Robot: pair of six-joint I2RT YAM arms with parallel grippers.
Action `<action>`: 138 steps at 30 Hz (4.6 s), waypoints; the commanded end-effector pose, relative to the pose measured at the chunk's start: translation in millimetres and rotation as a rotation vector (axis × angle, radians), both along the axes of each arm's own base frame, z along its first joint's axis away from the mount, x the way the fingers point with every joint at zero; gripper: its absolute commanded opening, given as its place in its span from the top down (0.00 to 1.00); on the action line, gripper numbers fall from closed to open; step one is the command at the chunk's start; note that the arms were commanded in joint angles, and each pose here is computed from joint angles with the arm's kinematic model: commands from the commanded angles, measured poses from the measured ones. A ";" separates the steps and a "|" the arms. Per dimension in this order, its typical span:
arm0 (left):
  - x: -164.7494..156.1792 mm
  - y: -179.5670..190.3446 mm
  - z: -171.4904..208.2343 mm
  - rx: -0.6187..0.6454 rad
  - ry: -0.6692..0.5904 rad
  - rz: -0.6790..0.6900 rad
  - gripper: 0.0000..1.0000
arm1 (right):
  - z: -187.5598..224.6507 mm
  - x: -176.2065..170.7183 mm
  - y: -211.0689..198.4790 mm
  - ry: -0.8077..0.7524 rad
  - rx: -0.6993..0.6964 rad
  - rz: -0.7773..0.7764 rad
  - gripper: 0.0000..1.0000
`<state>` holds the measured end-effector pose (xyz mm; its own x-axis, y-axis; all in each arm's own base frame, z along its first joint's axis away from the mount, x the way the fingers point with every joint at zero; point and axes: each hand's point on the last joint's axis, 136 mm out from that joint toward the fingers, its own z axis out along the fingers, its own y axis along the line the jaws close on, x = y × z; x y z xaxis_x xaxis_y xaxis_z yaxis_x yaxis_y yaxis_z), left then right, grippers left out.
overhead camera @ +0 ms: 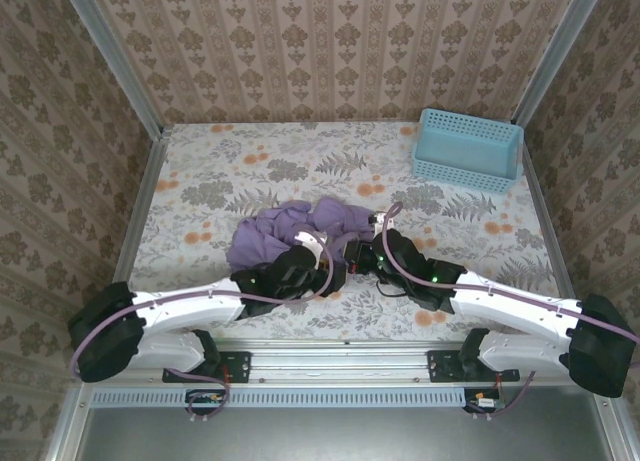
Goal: Fold the inside-out t-shirt
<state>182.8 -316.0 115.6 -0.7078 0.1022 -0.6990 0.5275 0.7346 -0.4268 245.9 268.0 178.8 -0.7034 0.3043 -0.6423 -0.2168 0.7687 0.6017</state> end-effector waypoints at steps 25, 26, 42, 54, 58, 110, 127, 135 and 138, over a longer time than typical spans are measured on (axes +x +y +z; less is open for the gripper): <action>5.8 17.6 -32.4 0.123 -0.025 0.026 0.73 | -11.3 5.2 -43.6 0.026 -0.067 -0.108 1.00; 3.8 15.5 -24.5 0.107 -0.049 0.008 0.67 | -12.7 5.2 -42.8 0.022 -0.073 -0.101 1.00; 23.3 -4.1 -1.6 0.029 -0.037 -0.028 0.65 | -0.2 -17.1 -1.5 -0.135 -0.005 0.177 1.00; 25.6 -22.7 -5.8 -0.010 -0.008 -0.097 0.78 | -7.2 -27.4 -9.0 -0.167 -0.003 0.202 1.00; 27.5 -22.1 -8.1 0.009 -0.002 -0.090 0.91 | -14.2 -20.5 -20.0 -0.139 -0.068 0.138 1.00; 14.7 14.4 56.5 -0.206 -0.019 -0.065 1.00 | -34.3 -20.1 28.0 -0.281 -0.337 0.420 0.63; 30.9 48.3 27.4 -0.004 -0.014 0.073 1.00 | 10.2 -28.9 5.3 -0.248 -0.409 0.388 1.00; 20.4 40.3 54.5 -0.016 -0.111 -0.026 0.69 | 72.2 -45.1 17.3 -0.283 -0.319 0.427 1.00; 22.4 51.6 54.3 0.015 -0.130 0.012 0.70 | 60.5 -42.3 19.9 -0.288 -0.326 0.426 1.00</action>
